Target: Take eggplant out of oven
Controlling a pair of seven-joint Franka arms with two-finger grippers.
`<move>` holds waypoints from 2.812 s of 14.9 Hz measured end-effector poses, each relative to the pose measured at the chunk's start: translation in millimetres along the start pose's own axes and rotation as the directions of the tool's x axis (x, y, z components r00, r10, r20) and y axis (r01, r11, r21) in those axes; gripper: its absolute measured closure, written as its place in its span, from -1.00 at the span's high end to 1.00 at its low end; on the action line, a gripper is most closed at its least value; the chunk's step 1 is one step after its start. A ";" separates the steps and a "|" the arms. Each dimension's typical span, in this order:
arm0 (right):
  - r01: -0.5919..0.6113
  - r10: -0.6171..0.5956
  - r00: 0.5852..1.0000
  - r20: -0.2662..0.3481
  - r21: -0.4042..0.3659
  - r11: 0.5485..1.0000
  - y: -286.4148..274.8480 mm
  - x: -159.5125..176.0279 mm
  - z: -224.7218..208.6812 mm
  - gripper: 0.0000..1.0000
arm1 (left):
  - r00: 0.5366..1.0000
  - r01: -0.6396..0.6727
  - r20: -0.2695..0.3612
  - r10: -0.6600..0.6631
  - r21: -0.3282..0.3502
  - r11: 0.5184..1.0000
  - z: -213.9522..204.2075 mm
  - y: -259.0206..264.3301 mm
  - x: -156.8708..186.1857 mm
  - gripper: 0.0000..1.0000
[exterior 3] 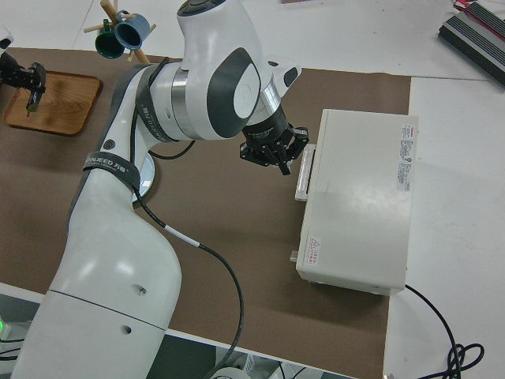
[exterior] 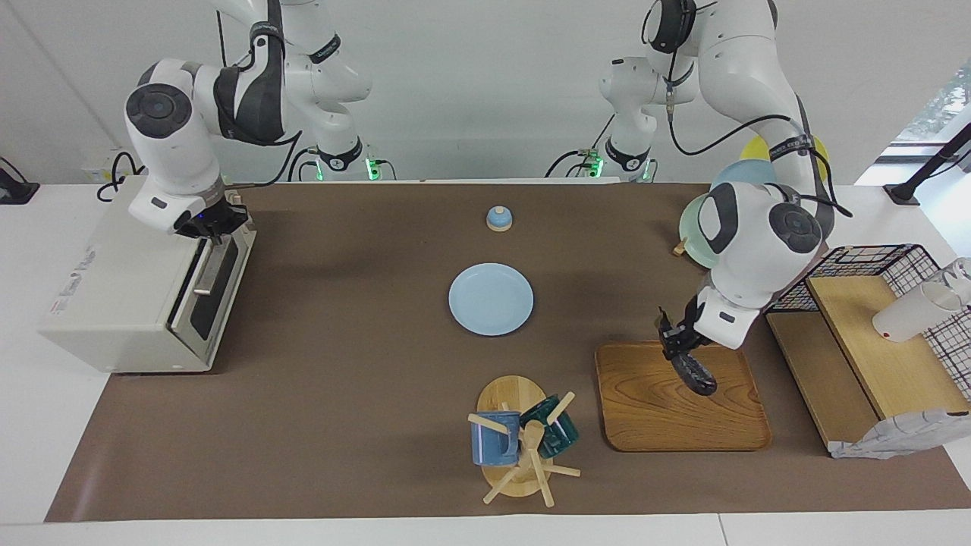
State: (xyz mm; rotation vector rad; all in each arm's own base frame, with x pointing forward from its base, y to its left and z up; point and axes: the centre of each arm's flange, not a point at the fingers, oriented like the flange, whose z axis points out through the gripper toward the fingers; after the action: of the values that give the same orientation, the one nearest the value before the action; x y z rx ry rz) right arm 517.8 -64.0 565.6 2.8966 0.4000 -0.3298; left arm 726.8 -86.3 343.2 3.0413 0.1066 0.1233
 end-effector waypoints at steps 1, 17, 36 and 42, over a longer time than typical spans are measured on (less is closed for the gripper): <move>-0.003 0.003 1.000 -0.002 0.009 1.000 -0.1 -2.7 -8.3 -0.83 | 1.000 -0.012 -0.012 0.012 0.002 1.000 7.8 -4.6 2.8 -0.48; -0.129 0.141 0.988 -0.057 0.171 0.977 0.1 -2.1 -38.1 1.00 | 0.996 -0.089 0.030 0.088 0.023 0.996 -71.6 -11.5 -8.5 1.00; -0.243 0.254 0.967 -0.032 0.199 0.949 5.0 0.5 -45.9 1.00 | 0.979 -0.072 0.194 0.059 0.061 0.996 -257.4 -28.5 -164.3 1.00; -0.243 0.257 0.965 -0.050 0.199 0.949 5.9 2.9 -47.4 1.00 | 0.978 -0.074 0.200 0.060 0.061 0.995 -275.2 -27.3 -168.4 1.00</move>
State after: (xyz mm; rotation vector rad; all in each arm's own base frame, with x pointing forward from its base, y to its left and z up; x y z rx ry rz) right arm 531.3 -58.3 611.2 3.1075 0.0074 -0.2292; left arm 534.4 -46.0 600.5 3.1048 -0.0070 -0.1827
